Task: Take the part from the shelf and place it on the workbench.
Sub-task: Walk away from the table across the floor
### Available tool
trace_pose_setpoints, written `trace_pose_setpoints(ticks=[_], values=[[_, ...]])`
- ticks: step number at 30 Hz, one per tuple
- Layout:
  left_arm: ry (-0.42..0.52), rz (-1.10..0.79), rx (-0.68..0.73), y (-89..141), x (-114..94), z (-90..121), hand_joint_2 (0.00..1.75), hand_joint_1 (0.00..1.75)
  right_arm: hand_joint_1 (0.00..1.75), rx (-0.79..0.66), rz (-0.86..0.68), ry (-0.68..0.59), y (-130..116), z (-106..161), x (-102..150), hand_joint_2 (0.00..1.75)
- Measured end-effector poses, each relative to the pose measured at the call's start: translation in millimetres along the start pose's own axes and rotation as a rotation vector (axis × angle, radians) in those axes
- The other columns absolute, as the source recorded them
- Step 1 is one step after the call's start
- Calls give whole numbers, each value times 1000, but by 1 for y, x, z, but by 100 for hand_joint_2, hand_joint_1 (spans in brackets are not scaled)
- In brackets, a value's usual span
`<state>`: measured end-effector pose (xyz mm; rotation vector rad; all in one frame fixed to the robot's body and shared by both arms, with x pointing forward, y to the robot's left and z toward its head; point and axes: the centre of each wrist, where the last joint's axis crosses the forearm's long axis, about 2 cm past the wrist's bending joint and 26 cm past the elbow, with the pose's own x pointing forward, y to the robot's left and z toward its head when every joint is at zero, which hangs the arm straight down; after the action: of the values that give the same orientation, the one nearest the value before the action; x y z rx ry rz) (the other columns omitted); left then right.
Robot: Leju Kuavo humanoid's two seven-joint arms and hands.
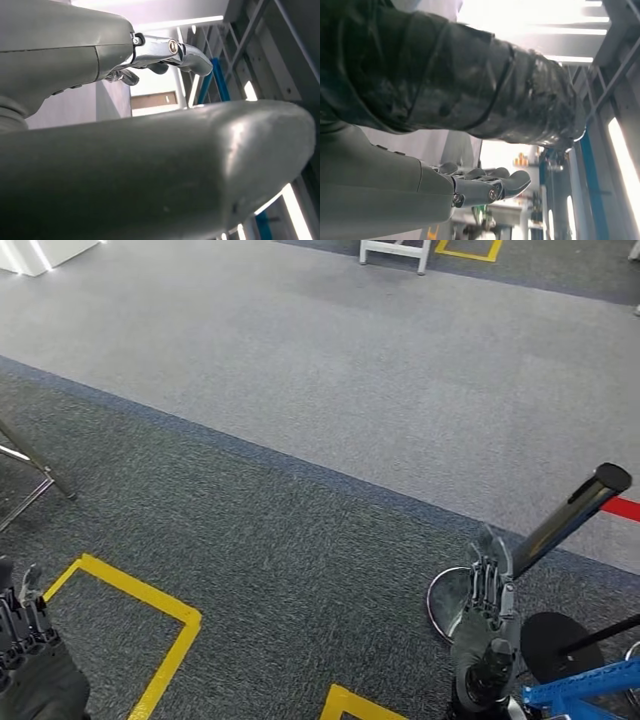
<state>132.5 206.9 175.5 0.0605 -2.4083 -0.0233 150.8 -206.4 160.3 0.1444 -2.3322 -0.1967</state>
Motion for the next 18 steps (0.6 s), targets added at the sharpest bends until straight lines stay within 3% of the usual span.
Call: trace_pose_setpoints(ticks=[18], values=[[7, 3, 26, -2, 0, -2, 0, 0, 0, -4, 4, 0, 0, 0, 0, 0]])
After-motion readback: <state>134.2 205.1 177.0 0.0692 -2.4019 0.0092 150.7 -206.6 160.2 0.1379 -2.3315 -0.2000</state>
